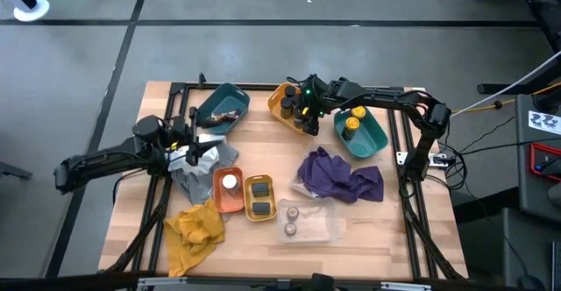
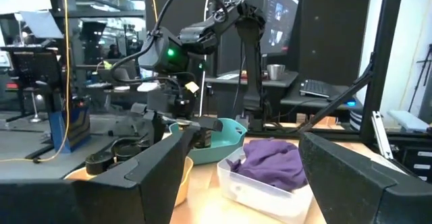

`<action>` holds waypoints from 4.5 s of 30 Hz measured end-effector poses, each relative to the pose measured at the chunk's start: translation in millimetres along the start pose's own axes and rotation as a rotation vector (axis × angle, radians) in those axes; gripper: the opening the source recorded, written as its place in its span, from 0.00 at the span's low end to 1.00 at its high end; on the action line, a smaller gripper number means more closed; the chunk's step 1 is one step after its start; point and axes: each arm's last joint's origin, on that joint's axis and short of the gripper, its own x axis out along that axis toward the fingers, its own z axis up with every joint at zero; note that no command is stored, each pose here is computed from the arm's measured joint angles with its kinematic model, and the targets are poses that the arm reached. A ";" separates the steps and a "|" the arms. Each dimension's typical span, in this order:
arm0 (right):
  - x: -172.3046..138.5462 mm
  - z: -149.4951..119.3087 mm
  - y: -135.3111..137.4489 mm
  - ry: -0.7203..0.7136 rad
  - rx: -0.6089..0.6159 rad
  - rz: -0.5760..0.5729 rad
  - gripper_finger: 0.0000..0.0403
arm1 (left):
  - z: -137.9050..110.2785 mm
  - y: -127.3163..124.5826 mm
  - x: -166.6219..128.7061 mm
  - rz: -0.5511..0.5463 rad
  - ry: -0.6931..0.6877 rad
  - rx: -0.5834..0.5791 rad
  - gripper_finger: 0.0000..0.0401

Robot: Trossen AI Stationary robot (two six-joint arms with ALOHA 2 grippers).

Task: Sort spices by type
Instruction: Put the green spice bottle into the yellow bin, then return to Home Position

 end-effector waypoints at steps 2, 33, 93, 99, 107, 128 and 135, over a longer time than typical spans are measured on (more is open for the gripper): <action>0.0 0.0 0.0 0.001 0.000 -0.001 0.69 | -3.5 -0.4 -1.9 0.000 -0.013 0.000 0.68; -216.0 -44.9 27.5 -0.423 0.053 -0.250 0.71 | -29.9 -1.8 -12.9 0.022 -0.068 -0.029 0.68; -91.5 -253.0 74.7 -1.016 0.236 -0.196 0.71 | -51.4 1.1 -12.7 0.114 0.150 -0.067 0.68; -89.9 -253.1 74.6 -1.002 0.245 -0.191 0.71 | -51.4 1.1 -12.7 0.114 0.151 -0.058 0.68; -89.1 -253.5 74.6 -0.997 0.246 -0.191 0.71 | -51.5 1.1 -12.7 0.114 0.151 -0.059 0.68; -88.2 -253.9 74.6 -0.991 0.248 -0.193 0.71 | -51.5 1.1 -12.8 0.114 0.152 -0.060 0.68; -88.0 -254.0 74.6 -0.990 0.248 -0.193 0.71 | -51.5 1.1 -12.8 0.115 0.152 -0.060 0.68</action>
